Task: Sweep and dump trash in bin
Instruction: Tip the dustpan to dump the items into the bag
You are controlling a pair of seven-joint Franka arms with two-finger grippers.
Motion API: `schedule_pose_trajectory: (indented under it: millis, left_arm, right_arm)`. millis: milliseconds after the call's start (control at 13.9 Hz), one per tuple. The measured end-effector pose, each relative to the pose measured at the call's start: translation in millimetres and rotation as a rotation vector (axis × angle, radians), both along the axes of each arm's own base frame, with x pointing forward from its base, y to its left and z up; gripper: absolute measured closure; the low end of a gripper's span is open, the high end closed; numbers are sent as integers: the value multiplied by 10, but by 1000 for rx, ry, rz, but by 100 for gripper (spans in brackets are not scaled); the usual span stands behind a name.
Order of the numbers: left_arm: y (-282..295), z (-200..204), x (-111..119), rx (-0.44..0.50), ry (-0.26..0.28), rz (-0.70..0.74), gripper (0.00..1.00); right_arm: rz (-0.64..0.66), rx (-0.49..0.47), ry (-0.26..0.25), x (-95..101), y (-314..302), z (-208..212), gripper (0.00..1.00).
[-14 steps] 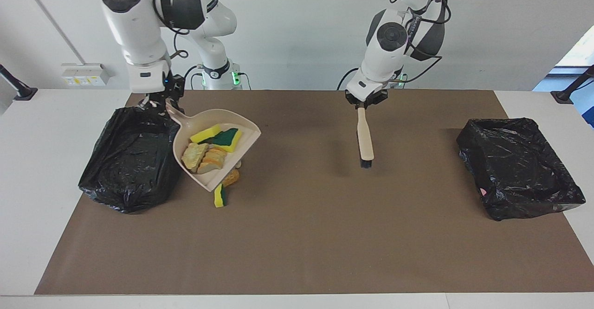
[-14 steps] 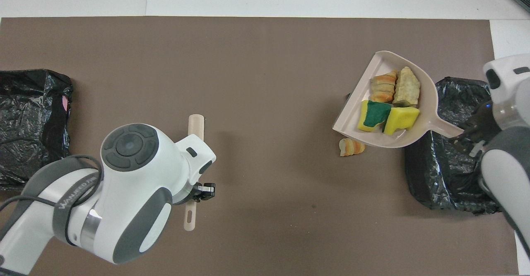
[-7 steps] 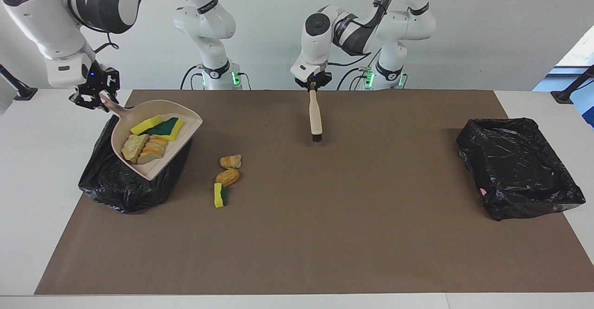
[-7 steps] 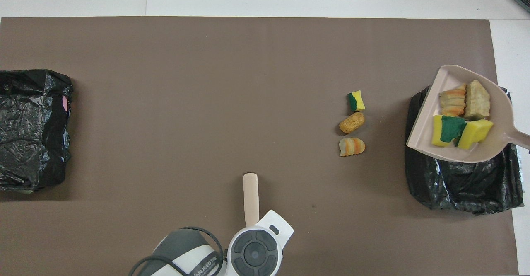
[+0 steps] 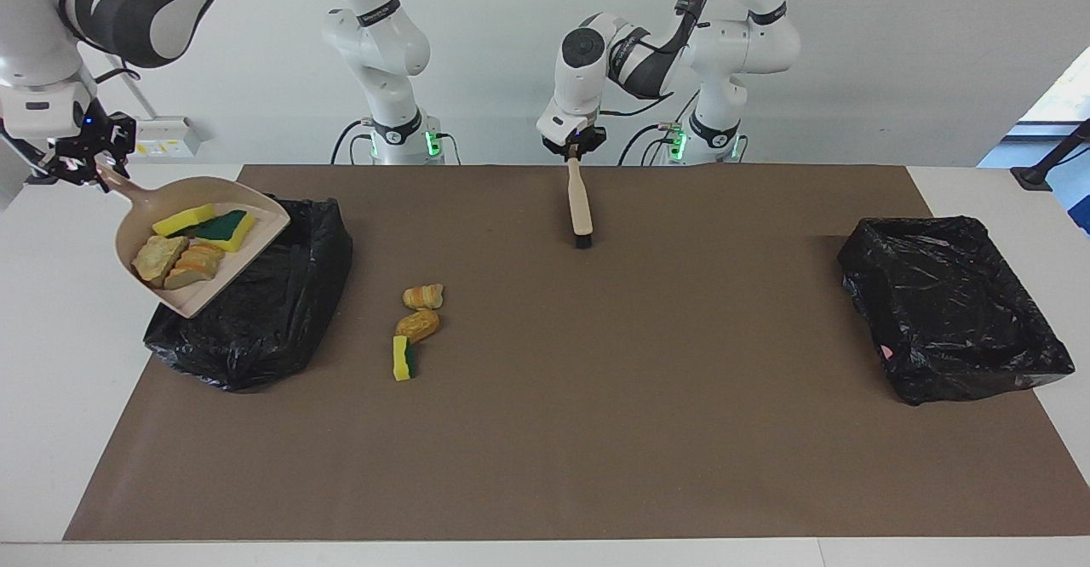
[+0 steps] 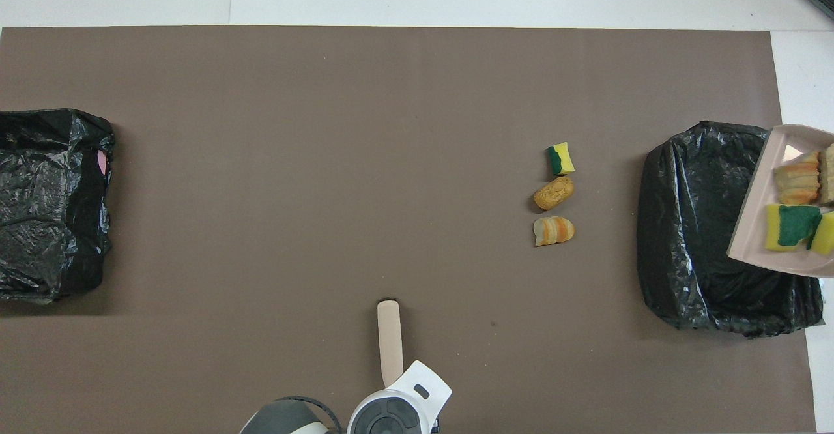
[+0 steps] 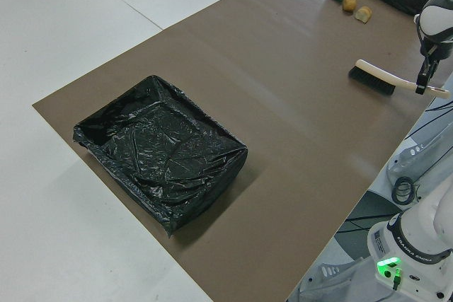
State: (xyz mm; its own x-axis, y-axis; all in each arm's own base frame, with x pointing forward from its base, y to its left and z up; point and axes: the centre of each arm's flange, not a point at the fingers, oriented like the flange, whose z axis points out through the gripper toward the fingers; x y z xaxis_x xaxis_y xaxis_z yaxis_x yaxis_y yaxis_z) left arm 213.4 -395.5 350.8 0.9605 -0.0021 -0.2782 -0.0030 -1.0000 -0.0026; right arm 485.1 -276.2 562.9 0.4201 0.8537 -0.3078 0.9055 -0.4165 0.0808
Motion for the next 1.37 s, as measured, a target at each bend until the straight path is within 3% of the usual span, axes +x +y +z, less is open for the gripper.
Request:
schedule_pose_trajectory:
  millis: [360,865,1370]
  left_arm:
    - [38,-22,-20,-35,5,-20,74]
    - [34,-10,42,-68,-42,-6,74]
    - [63,-50,41,-70,-43,-25,74]
  right_arm:
    - [117,-171,64,148,61,-204,68]
    - [274,-365,162,365,426,-234,68]
    - [321,-448,174,422,490,-146,68]
